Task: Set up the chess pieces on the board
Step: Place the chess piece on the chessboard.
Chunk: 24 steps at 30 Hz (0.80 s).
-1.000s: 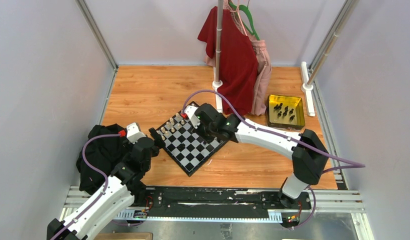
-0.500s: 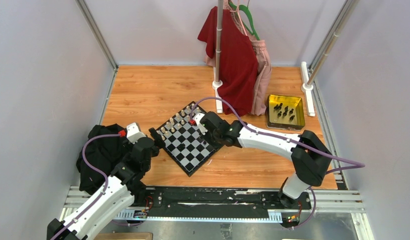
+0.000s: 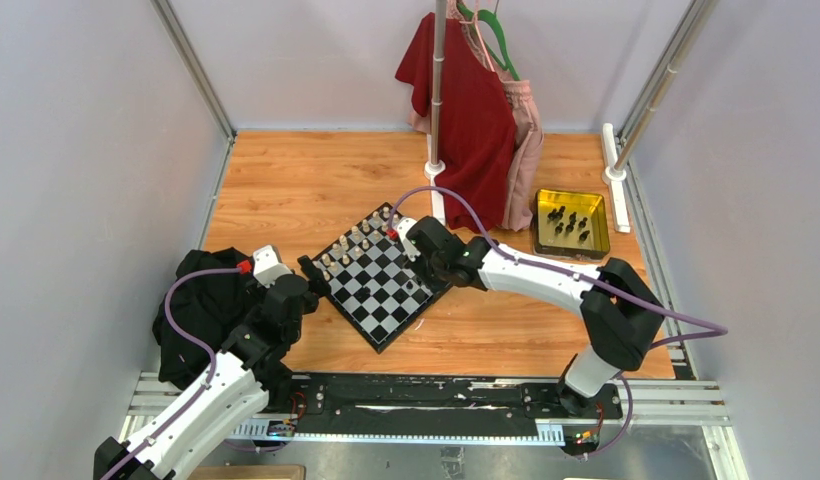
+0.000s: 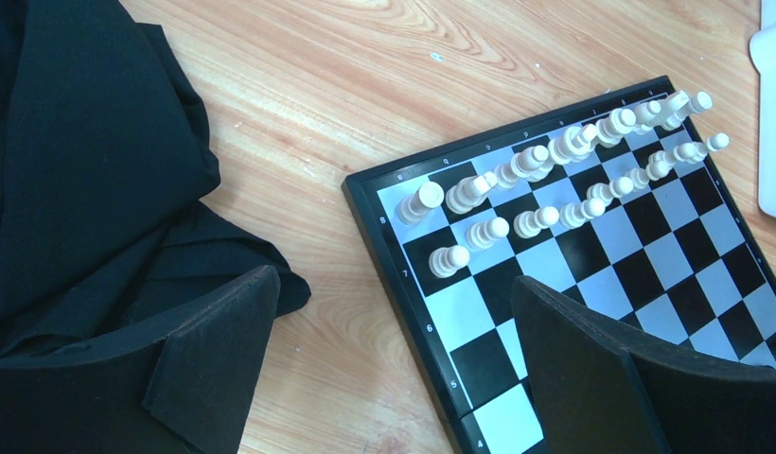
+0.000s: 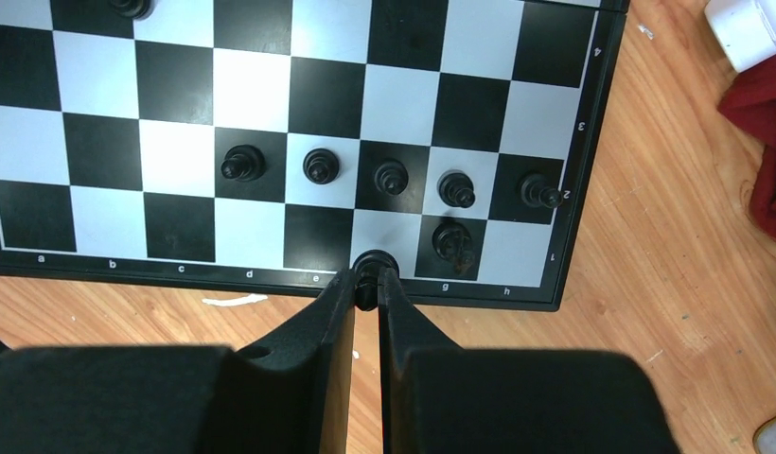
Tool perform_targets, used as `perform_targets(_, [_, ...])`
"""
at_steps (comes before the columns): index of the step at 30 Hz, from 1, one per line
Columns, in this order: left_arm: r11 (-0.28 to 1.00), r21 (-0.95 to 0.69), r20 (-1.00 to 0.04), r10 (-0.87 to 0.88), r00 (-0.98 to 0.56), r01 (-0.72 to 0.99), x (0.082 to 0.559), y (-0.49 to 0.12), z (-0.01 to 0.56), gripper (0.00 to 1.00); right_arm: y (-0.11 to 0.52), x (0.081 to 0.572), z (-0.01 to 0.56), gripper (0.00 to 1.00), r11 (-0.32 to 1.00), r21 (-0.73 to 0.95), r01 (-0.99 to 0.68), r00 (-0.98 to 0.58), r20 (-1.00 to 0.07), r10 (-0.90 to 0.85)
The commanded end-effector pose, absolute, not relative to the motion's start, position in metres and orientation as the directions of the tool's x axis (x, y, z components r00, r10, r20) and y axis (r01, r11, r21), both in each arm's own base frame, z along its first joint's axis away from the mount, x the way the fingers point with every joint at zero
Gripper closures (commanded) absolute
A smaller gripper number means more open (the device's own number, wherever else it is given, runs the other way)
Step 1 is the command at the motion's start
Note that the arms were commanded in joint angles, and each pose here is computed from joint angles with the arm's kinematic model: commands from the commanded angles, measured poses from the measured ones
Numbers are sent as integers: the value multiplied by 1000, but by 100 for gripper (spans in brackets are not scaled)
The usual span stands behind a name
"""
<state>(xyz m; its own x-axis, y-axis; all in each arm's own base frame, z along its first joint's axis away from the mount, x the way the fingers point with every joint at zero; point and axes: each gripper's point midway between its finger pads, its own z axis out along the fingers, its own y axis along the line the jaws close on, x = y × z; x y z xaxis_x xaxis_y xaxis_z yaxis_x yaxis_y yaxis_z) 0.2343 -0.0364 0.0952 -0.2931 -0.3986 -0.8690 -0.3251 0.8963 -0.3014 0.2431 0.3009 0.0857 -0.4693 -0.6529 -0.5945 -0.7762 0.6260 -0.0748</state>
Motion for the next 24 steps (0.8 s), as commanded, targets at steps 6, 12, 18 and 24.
perform_targets(6, [891, -310, -875, -404, -267, -331, 236, -35, 97, 0, 297, 250, 68, 100, 653, -39, -757, -517, -576, -633])
perform_targets(12, [891, -311, -875, -404, -267, -330, 236, -35, 97, 0, 296, 252, 61, 100, 660, -30, -751, -529, -570, -629])
perform_targets(18, [893, -306, -875, -400, -272, -329, 237, -36, 97, 0, 295, 253, 57, 95, 667, -28, -745, -539, -563, -627])
perform_targets(24, [894, -306, -875, -400, -274, -328, 237, -36, 97, 0, 294, 254, 54, 89, 669, -28, -742, -544, -558, -627])
